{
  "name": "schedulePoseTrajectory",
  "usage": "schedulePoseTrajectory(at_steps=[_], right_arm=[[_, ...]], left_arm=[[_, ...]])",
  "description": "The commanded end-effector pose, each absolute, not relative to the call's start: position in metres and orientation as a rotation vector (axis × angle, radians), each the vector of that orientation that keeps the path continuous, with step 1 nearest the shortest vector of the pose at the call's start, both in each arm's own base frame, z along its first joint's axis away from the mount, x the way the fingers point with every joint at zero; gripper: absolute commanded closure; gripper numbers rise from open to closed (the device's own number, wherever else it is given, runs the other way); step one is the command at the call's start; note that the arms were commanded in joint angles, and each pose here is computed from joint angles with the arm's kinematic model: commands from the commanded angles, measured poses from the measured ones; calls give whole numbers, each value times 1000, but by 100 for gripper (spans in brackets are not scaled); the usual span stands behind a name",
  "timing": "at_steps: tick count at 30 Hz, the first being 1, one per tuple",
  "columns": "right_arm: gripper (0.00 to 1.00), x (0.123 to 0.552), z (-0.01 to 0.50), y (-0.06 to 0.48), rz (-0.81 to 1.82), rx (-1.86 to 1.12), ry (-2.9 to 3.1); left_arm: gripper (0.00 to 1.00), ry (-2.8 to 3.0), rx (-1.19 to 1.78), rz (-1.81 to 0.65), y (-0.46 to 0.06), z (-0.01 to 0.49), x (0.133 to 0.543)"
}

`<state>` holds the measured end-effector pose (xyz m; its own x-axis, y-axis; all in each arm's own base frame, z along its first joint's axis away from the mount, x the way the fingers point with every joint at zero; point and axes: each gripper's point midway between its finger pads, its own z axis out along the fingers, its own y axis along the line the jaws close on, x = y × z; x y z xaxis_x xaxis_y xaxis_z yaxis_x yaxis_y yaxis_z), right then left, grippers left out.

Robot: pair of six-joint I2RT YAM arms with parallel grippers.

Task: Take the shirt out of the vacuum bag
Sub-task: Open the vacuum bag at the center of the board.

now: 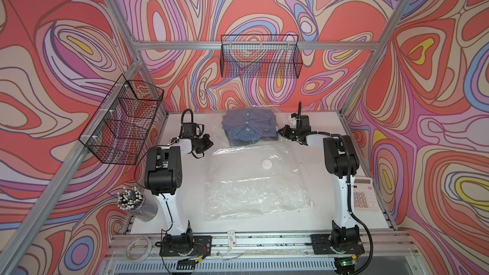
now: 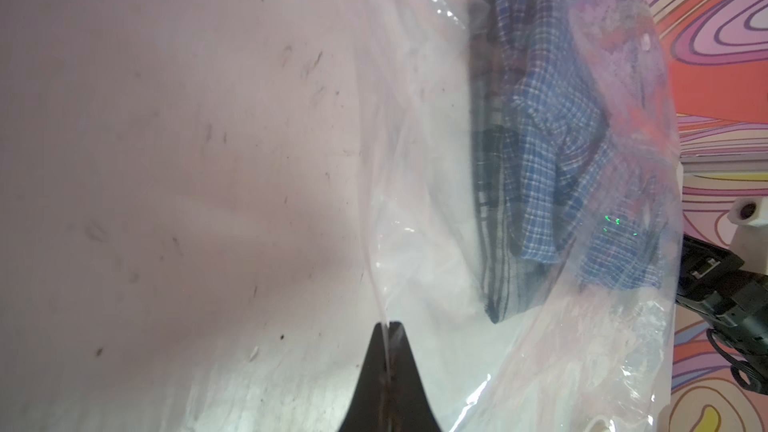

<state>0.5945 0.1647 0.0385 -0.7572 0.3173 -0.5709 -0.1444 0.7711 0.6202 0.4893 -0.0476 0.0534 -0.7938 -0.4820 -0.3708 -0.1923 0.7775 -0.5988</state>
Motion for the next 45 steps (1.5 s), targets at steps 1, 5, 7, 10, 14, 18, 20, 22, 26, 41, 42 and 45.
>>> schedulePoseTrajectory(at_steps=[1,5,7,10,14,18,20,22,26,41,42,45], right_arm=[[93,608,37,202,941,66,2265],[93,633,40,242,988,12,2233],[93,643,38,264,1012,-16,2222],[92,653,40,291,1050,-31,2186],[89,667,43,308,1022,-22,2110],[72,681,77,290,886,-18,2044],[61,685,103,275,828,-7,2005],[54,684,129,258,790,14,1984],[48,652,169,225,686,18,1968],[47,410,193,177,684,31,2240],[47,399,192,174,693,50,2254],[47,364,195,166,722,90,2264]], left_arm=[[100,2368,-586,-701,-19,68,504],[100,2325,-692,-664,12,67,503],[100,2331,-708,-626,19,66,498],[100,2342,-725,-581,24,63,491],[75,2317,-666,-641,12,84,487],[53,2313,-467,-465,-11,137,472],[46,2301,-419,-441,-19,159,462],[45,2290,-371,-406,-22,178,451],[42,2303,-193,-279,-37,213,411],[37,2481,1351,-193,-208,161,144],[37,2465,1418,-221,-215,157,136],[37,2490,1502,-128,-220,137,132]])
